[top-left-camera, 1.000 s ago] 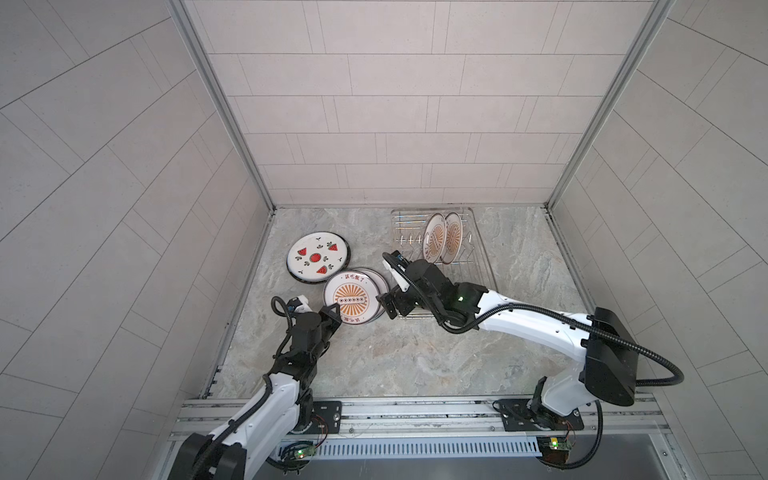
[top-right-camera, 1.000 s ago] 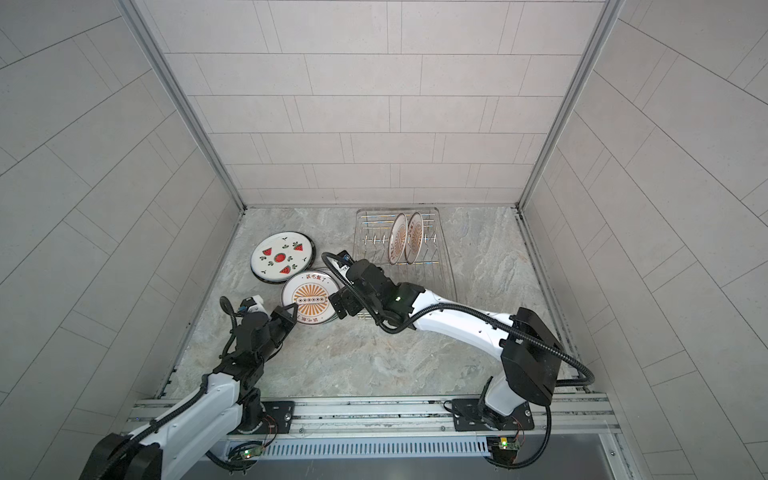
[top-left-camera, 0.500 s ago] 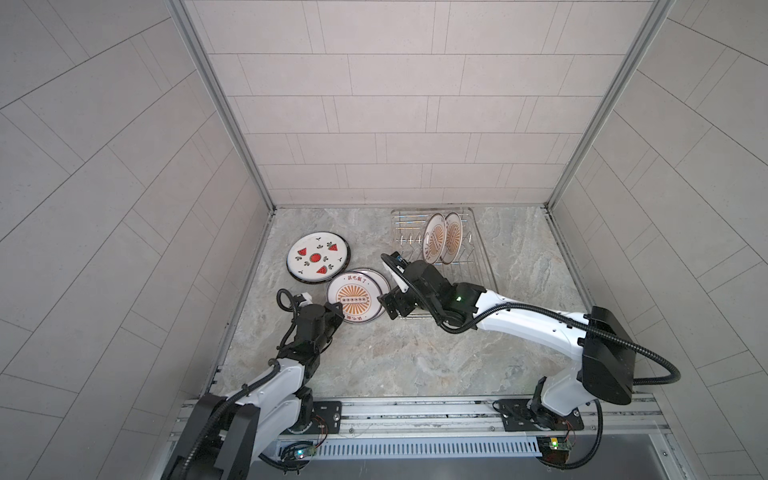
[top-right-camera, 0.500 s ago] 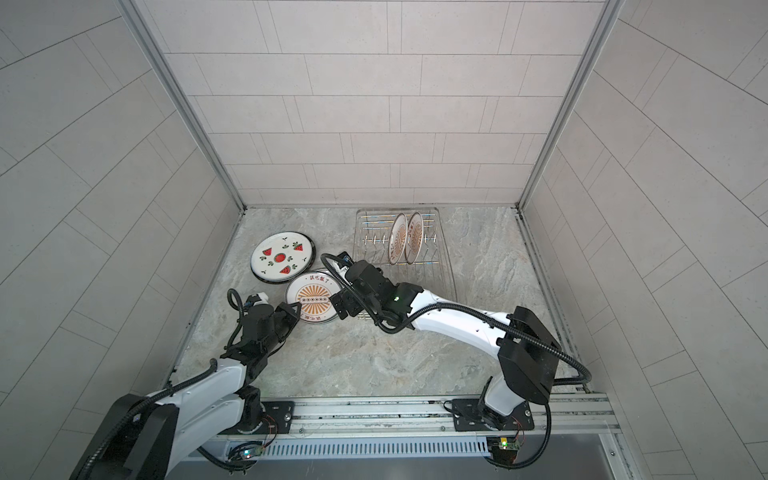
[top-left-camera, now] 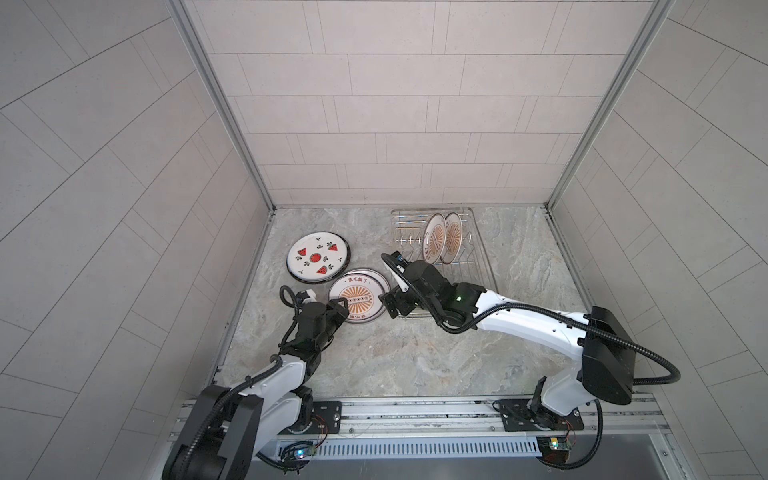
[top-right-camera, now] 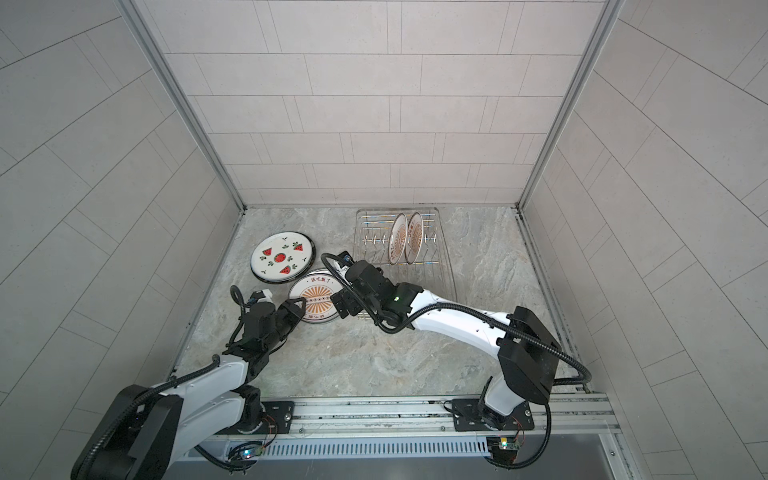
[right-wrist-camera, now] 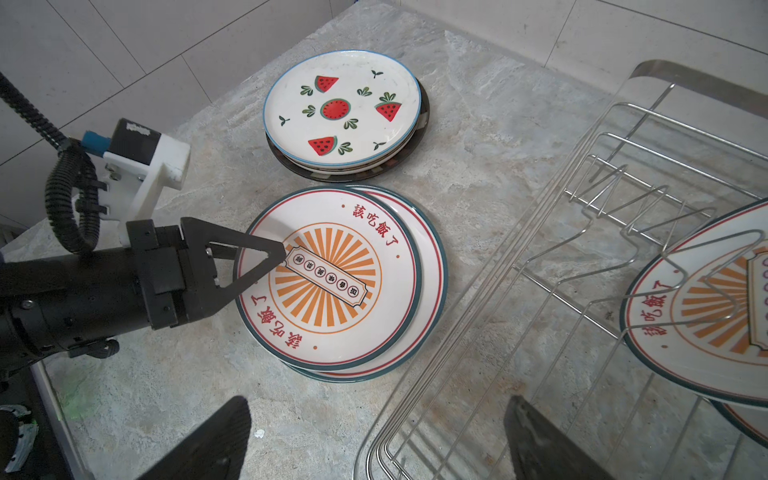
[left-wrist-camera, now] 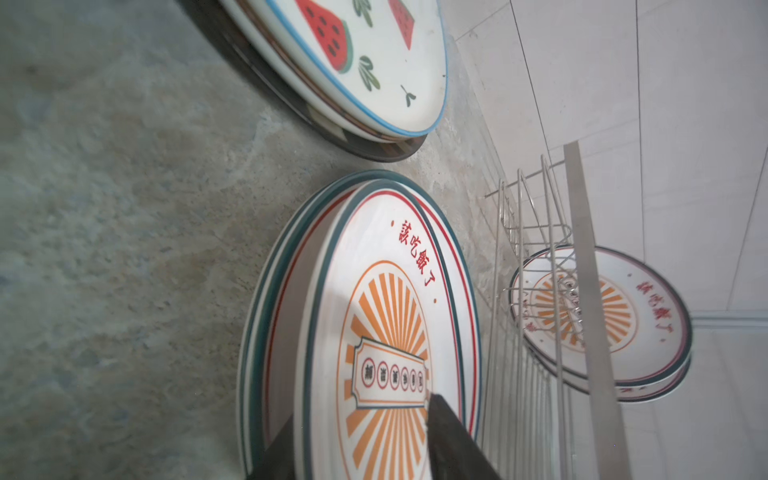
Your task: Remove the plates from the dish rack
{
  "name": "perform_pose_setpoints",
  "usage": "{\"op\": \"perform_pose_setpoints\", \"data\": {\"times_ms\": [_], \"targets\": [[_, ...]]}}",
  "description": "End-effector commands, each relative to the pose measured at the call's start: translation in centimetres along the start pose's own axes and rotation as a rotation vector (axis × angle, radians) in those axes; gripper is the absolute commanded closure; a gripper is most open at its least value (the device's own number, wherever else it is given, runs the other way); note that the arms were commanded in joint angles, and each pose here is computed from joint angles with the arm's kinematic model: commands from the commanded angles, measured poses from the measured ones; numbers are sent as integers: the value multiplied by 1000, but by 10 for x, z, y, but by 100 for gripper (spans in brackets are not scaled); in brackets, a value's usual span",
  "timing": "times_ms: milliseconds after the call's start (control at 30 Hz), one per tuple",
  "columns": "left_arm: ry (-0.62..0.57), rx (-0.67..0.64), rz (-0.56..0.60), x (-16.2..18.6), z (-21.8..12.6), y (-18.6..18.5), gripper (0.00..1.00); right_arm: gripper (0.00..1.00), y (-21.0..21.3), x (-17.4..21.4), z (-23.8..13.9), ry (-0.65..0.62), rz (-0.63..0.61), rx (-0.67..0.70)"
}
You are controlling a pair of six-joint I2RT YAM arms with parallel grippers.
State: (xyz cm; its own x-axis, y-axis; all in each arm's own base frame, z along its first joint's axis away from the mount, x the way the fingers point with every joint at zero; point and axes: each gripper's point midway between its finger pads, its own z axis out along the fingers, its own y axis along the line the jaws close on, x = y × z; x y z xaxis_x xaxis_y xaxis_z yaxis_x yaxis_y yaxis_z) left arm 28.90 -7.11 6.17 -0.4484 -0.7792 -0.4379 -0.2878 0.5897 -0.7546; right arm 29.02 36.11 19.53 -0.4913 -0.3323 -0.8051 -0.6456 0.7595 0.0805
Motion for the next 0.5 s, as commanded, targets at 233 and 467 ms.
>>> {"op": "perform_pose_setpoints", "data": {"times_ms": [233, 467], "targets": [[-63, -23, 72, -18, 3, -7, 47, 3, -3, 1, -3, -4, -13, 27], [-91, -52, 95, -21, 2, -1, 37, 3, -4, 1, -5, -7, -13, 31]]}}
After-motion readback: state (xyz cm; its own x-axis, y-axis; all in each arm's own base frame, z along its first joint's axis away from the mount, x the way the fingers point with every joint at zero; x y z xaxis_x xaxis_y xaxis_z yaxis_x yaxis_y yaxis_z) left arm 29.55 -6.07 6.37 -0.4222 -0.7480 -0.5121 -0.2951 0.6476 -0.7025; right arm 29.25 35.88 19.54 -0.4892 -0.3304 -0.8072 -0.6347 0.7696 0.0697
